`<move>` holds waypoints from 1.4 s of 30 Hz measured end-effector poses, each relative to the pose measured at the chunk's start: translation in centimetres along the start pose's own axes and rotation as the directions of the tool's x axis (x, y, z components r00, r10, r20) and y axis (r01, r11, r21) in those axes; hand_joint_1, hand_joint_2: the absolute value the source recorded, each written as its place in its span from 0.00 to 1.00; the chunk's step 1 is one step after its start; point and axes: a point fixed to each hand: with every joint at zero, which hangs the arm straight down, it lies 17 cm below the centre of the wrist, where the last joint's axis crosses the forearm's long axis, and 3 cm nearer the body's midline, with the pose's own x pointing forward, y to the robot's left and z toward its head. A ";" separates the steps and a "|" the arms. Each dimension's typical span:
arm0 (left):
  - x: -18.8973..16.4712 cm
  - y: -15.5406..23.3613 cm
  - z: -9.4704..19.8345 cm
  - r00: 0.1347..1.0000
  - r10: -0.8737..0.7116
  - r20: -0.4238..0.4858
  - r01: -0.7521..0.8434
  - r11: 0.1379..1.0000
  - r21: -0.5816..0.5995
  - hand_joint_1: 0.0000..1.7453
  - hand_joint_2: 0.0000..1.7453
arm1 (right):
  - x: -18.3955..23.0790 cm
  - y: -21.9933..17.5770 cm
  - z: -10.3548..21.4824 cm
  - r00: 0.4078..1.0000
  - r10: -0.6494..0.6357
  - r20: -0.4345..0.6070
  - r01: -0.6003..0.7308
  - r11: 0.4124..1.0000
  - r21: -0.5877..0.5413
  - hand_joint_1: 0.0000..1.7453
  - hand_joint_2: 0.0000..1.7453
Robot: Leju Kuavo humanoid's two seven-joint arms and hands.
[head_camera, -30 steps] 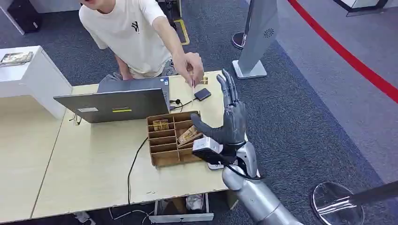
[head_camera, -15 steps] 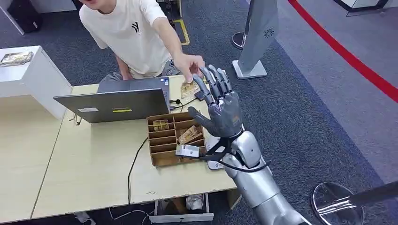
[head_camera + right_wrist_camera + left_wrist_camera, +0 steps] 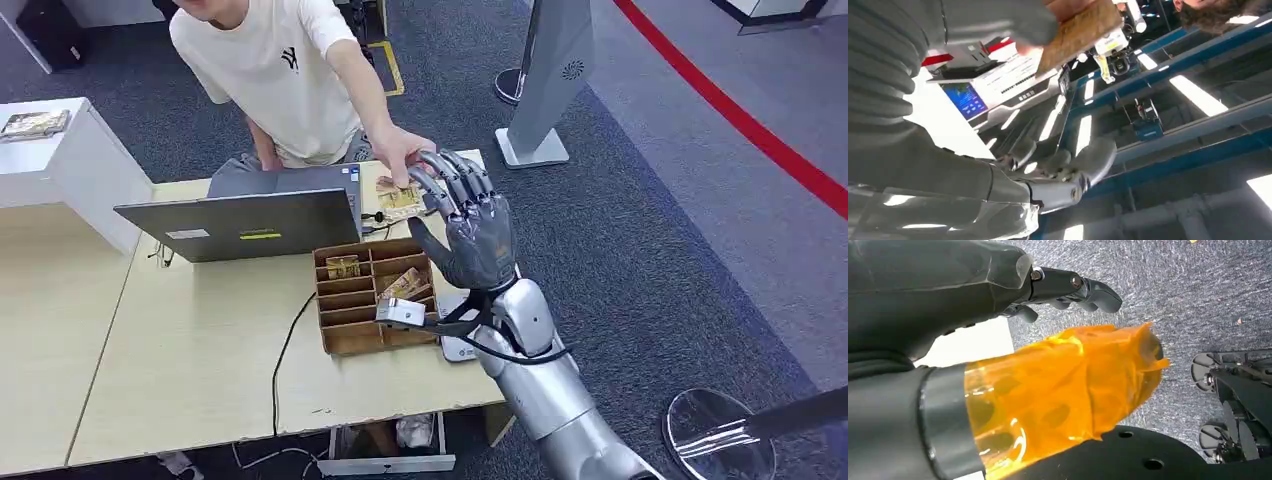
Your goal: Pass the card to the sensor for recognition and then transmit it.
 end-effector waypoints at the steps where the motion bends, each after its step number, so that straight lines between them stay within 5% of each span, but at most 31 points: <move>1: 0.0 0.0 0.0 1.000 -0.001 0.000 0.001 1.000 0.000 0.00 0.00 | 0.0 0.0 0.0 1.000 0.000 -0.002 0.000 1.000 0.001 0.99 1.00; 37: -0.1 0.1 0.0 0.999 -0.032 -0.005 0.032 0.999 0.007 0.00 0.00 | -1.3 0.1 0.6 0.996 -0.032 -0.085 0.032 0.999 -0.003 1.00 1.00; 39: -0.1 0.1 0.0 0.999 -0.032 -0.004 0.032 0.999 0.007 0.00 0.00 | -1.4 0.1 0.6 0.995 -0.036 -0.092 0.035 0.999 -0.003 0.00 1.00; 42: -0.1 0.1 0.0 0.999 -0.032 -0.005 0.032 0.999 0.007 0.00 0.00 | -1.7 0.2 0.8 0.993 -0.044 -0.106 0.044 0.999 -0.004 0.00 1.00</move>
